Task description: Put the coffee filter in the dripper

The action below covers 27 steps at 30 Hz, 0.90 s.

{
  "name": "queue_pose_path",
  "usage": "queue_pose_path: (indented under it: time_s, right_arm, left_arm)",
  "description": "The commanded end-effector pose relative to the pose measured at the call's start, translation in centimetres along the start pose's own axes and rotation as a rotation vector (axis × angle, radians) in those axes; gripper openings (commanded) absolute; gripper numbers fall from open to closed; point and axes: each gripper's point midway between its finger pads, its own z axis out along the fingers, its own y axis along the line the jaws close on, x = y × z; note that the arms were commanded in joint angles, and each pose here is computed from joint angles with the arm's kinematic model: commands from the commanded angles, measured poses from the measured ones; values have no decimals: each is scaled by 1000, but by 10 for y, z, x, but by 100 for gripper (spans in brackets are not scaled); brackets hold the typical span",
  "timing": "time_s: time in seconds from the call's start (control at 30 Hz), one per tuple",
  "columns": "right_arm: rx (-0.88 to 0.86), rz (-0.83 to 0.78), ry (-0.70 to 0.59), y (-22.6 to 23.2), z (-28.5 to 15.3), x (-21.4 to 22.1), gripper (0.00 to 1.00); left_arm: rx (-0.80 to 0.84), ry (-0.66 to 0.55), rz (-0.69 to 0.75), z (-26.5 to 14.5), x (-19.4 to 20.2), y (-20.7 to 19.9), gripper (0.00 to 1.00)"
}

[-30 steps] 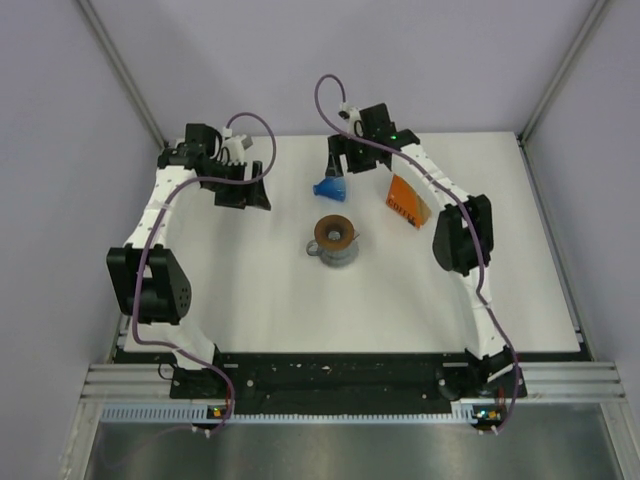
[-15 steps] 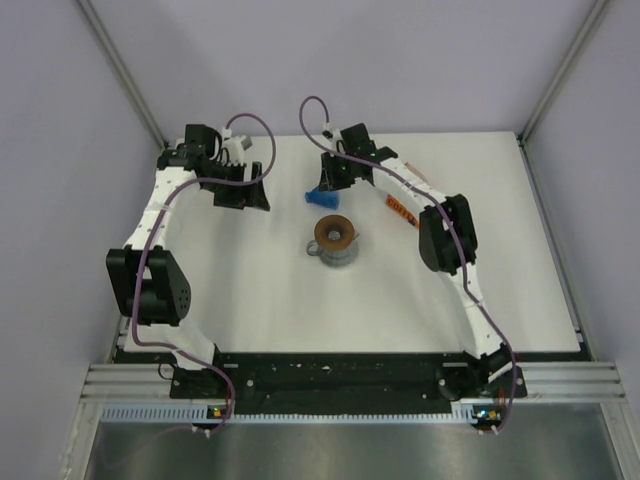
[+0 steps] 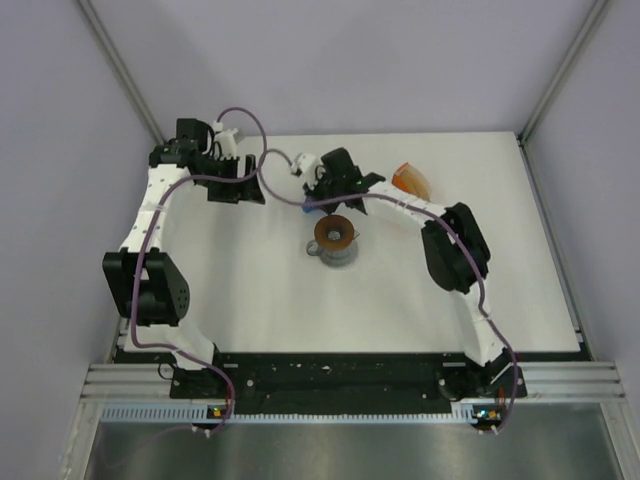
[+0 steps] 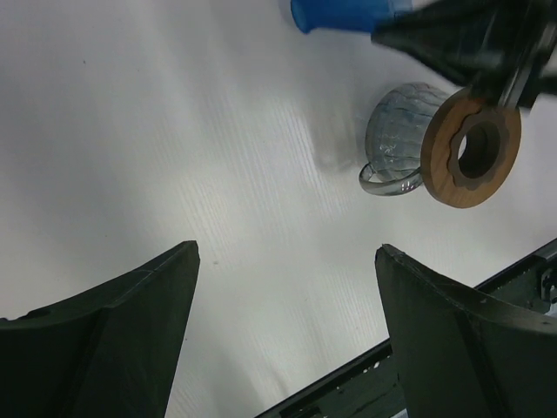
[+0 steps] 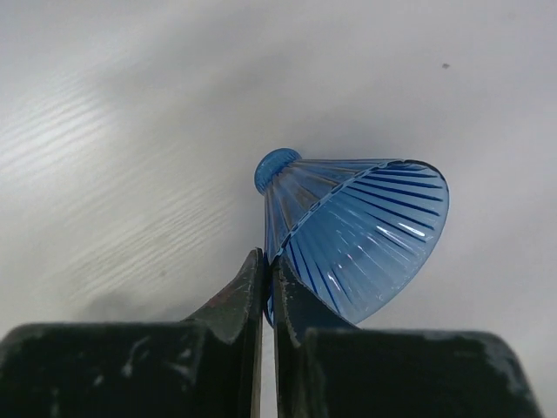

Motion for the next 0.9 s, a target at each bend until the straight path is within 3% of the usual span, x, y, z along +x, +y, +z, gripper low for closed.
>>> queue_pose_path:
  time_s: [0.0,0.1,0.3,0.57,0.77,0.87]
  right_arm:
    - [196,-610,-245,40,-59,-84,0]
    - [278,-799,-331,64,-81,-100,0]
    - [359,-1054,-334,108,-96,-106,0]
    - [499,-1249,-309,134,-110,-123,0]
    - [517,-1336,-356,164,-122,-132,0]
    - [519,-1336,-372,169,-128,-135,0]
  left_arm:
    - [7,-148,26,-42,-39,-18,88]
    - [48,-199,25,-56,-48,-33,90]
    - [66,-240,23,-65,-48,-42,92]
    - [28,-195,115,-55,-24,-43,88]
    - [-93,-151,172,-33,-20,-35,75]
    - [-147,-152,181,-30,-22,-28,58]
